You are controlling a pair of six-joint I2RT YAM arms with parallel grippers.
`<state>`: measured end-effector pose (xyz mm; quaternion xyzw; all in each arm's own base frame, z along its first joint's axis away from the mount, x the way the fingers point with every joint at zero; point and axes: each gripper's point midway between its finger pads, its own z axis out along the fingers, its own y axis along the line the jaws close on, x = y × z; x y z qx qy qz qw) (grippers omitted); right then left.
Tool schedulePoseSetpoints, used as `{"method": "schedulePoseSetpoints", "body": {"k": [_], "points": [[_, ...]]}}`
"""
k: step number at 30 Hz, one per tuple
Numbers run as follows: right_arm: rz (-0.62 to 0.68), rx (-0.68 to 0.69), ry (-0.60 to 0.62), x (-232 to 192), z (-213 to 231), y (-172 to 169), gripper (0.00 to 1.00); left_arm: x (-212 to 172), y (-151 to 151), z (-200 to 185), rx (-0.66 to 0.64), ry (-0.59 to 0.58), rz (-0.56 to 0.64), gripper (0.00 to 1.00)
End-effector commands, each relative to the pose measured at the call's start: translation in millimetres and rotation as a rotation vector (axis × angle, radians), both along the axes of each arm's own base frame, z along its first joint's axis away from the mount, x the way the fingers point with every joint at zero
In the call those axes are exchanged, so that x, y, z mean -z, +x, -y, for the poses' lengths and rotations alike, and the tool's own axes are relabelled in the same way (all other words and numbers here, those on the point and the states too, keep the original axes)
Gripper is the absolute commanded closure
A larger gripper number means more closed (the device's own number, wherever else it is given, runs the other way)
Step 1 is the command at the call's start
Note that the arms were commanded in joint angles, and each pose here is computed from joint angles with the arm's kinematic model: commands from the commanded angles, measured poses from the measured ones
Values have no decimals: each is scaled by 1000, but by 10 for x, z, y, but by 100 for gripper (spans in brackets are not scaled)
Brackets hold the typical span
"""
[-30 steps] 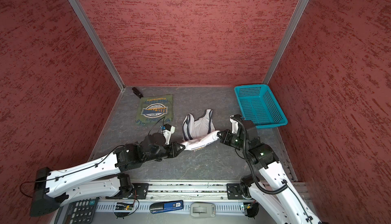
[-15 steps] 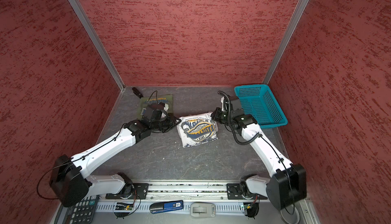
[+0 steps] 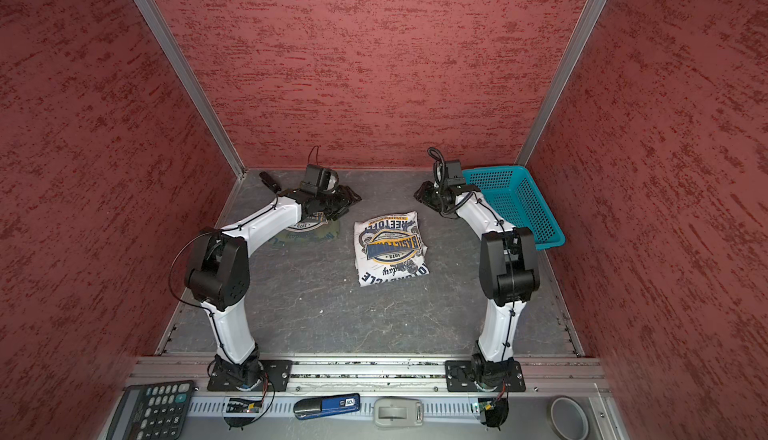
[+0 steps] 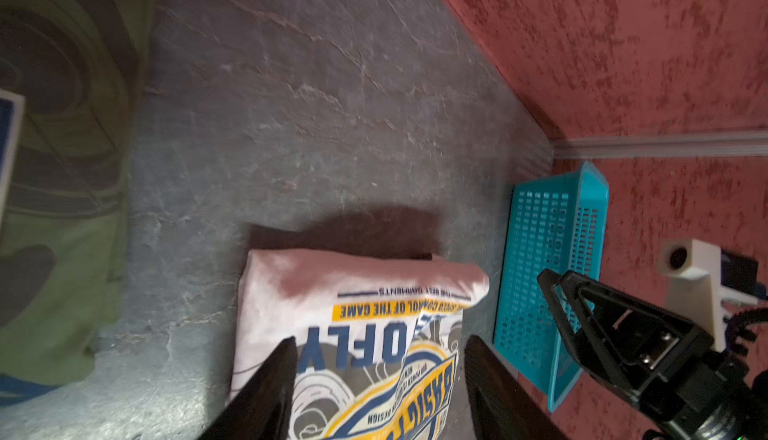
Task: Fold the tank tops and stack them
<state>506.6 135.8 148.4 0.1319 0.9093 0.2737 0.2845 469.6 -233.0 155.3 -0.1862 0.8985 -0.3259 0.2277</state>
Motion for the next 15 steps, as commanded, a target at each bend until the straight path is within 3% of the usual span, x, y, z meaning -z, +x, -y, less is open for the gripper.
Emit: {"method": "schedulePoseSetpoints", "body": {"k": [1,7,11,15], "points": [[46,-7,-93,-66,117,-138,41,-89,-280,-58,54,145,32,29],[-16,-66,-95,317,7,-624,31,387,-897,65,118,226,-7,25],[-31,-85,-79,441,-66,-815,30,481,-936,271,187,281,26,25],[-56,-79,-115,527,-75,-996,31,302,-837,681,285,253,110,31]]}}
